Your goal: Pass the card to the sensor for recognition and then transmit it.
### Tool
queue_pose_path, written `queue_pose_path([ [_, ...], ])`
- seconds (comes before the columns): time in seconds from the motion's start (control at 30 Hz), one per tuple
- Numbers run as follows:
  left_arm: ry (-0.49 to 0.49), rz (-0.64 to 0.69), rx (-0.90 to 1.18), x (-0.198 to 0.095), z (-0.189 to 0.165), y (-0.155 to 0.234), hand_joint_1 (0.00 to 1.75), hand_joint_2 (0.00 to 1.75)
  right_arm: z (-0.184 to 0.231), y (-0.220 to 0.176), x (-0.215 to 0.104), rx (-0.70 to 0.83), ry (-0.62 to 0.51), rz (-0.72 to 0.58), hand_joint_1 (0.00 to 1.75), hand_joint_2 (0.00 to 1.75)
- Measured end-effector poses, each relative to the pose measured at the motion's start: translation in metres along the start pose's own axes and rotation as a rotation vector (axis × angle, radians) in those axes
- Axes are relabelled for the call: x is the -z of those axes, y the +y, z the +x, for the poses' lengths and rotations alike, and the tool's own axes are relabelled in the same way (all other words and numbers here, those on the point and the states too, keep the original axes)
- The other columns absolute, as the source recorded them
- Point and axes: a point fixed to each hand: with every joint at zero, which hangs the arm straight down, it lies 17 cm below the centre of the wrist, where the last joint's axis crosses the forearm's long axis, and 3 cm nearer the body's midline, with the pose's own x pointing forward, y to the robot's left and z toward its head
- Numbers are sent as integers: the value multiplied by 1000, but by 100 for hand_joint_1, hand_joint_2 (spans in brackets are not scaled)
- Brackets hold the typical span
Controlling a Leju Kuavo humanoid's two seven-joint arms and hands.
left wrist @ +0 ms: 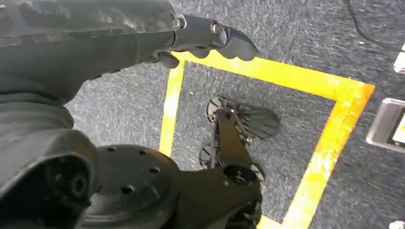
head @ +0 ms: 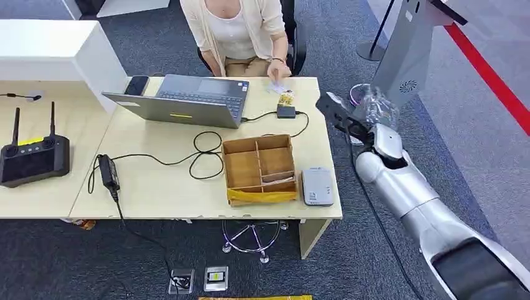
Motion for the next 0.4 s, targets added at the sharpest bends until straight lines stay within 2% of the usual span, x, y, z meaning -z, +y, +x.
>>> queue_pose_path([
  [0.2,4,14,-1,-1,-6,2,0,0,-115,26,-1,-30,183,-7,0,0],
  [0.4,-12,20,-8,-1,-4,4,0,0,-168,26,-9,-54,263,-35,0,0],
])
